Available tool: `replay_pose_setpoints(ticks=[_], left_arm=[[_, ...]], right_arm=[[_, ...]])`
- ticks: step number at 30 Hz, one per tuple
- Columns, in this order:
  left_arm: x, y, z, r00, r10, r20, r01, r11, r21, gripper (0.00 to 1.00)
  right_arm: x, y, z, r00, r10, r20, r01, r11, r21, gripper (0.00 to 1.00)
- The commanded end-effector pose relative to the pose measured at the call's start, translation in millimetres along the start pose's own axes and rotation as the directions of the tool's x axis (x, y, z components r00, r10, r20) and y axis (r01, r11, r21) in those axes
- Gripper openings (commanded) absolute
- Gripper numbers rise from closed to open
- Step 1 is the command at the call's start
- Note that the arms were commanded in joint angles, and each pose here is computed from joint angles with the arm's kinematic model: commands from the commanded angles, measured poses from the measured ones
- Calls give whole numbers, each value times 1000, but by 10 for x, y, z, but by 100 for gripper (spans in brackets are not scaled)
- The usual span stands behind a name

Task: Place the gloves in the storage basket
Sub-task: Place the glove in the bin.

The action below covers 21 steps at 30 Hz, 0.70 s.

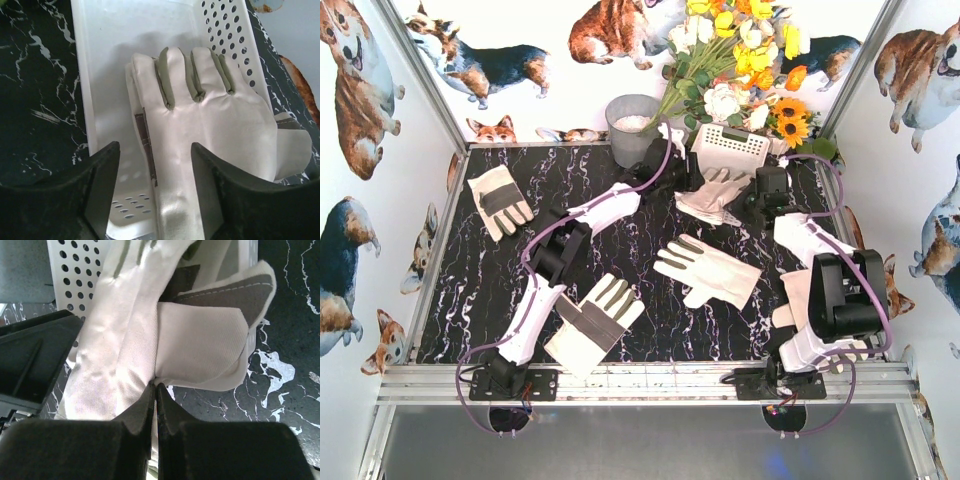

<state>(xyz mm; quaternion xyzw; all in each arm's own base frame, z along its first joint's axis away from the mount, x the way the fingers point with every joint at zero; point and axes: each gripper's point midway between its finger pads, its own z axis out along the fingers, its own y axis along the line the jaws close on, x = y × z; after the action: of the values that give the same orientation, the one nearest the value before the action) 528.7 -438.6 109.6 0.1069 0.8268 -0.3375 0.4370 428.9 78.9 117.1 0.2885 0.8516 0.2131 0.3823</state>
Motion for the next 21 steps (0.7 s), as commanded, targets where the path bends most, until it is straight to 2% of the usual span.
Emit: replay_pose_setpoints(ticks=[1, 5, 13, 21], left_arm=[[-418, -170, -145, 995, 24, 92, -27, 999, 30, 57], [-573, -286, -276, 992, 38, 117, -45, 998, 51, 63], [-795, -457, -636, 986, 70, 148, -81, 994, 69, 67], [-748, -336, -1118, 986, 96, 140, -92, 995, -32, 68]], right_arm=[[-273, 153, 49, 997, 43, 63, -42, 999, -27, 0], [-297, 155, 131, 998, 38, 53, -37, 999, -22, 0], [-408, 133, 294, 999, -10, 53, 9, 1000, 23, 0], [-547, 58, 473, 991, -120, 50, 116, 990, 85, 0]])
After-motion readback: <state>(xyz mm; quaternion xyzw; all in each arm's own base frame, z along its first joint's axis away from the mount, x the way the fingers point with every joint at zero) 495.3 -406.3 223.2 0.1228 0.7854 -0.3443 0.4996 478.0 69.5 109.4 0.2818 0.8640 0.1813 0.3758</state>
